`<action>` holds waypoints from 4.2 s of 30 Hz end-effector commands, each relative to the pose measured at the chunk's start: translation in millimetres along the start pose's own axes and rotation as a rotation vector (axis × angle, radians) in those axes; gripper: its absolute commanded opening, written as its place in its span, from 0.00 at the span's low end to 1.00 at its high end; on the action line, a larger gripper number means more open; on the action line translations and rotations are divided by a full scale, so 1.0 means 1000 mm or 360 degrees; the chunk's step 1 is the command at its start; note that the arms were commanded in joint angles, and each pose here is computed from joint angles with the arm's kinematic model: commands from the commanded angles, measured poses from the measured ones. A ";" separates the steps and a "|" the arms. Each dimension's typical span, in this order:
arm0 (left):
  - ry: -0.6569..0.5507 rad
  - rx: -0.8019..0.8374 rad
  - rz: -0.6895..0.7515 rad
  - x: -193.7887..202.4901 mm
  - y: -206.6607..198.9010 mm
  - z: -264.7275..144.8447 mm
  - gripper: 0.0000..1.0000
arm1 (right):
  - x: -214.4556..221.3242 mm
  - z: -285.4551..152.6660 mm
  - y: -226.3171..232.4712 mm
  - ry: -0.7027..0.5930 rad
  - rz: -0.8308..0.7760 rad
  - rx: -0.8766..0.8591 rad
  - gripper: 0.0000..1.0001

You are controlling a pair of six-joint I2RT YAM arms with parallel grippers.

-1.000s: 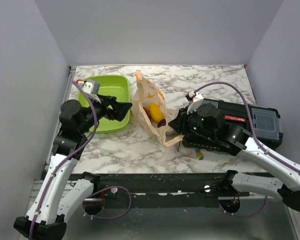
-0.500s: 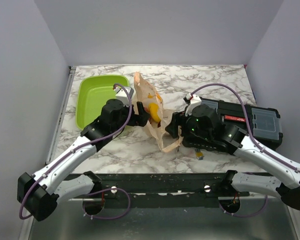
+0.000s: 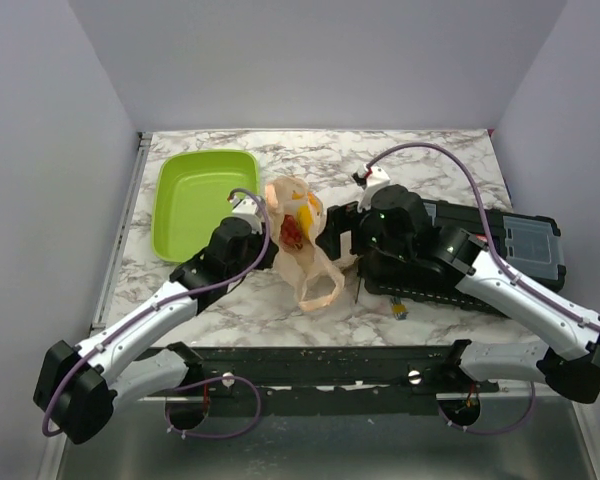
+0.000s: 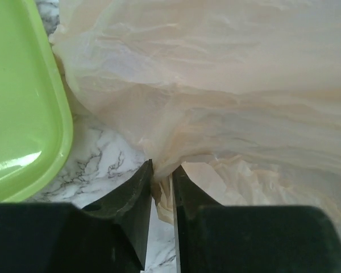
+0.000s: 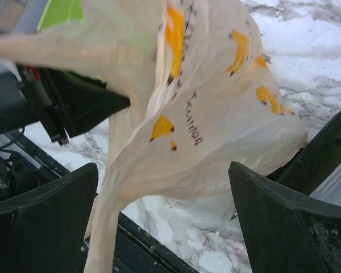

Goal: Take the fake fruits out of the plastic bag
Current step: Adjust the plastic bag at the center of the board.

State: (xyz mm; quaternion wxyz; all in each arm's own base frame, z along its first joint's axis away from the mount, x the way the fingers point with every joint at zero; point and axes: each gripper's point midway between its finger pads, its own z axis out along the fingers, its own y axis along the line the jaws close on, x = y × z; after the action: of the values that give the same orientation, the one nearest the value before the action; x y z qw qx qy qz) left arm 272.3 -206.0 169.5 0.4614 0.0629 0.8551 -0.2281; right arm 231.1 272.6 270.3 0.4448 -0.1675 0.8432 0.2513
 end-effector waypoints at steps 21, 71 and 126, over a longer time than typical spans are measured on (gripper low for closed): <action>-0.0058 0.0299 -0.0246 0.039 -0.016 -0.010 0.00 | 0.041 0.068 0.015 0.0294 -0.0017 0.0147 1.00; -0.0059 0.0418 -0.0664 0.073 -0.008 -0.084 0.43 | 0.059 0.030 -0.015 -0.0004 -0.0137 0.0413 0.01; -0.0150 0.0509 -0.0013 0.059 -0.076 -0.005 0.40 | 0.087 0.000 -0.011 -0.0013 -0.0093 0.0110 0.01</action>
State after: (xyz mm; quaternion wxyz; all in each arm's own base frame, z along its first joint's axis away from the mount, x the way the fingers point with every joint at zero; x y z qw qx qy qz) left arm 193.5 -275.6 150.9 0.4596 0.1592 0.7895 -0.3744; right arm 187.8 247.6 181.2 0.4518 -0.1795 0.8539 0.1861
